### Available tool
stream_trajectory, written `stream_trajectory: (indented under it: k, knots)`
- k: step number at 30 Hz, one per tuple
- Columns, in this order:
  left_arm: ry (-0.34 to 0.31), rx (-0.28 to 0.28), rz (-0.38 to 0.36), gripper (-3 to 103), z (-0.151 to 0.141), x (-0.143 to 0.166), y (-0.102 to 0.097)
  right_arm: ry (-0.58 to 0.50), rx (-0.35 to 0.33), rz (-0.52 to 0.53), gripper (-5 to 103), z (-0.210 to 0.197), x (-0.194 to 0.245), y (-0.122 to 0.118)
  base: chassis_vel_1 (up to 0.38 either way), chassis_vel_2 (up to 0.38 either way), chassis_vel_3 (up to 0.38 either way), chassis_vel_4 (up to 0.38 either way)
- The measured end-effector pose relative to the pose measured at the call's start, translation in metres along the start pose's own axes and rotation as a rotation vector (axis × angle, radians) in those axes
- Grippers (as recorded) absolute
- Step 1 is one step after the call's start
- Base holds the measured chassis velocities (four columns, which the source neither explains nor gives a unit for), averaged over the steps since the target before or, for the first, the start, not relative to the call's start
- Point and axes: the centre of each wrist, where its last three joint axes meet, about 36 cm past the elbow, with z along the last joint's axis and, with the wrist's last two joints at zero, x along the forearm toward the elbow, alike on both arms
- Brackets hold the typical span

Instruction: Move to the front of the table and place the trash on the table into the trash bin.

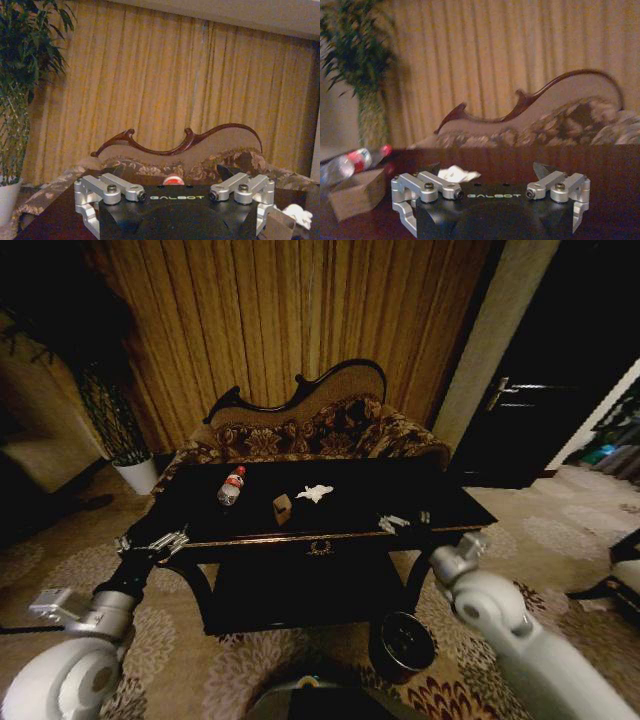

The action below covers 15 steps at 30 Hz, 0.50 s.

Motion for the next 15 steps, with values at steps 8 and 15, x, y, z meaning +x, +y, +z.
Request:
stream_trajectory:
  k: [8, 15]
  knots:
    - [-0.004, -0.003, 0.009, 100, -0.004, 0.004, -0.005, 0.088, 0.115, -0.116, 100, -0.011, -0.052, 0.001, 0.0, 0.0, 0.0, 0.0]
    - [-0.002, 0.001, 0.004, 100, -0.005, 0.006, -0.008, 0.134, 0.108, -0.148, 100, -0.018, -0.092, 0.016, 0.0, 0.0, 0.0, 0.0]
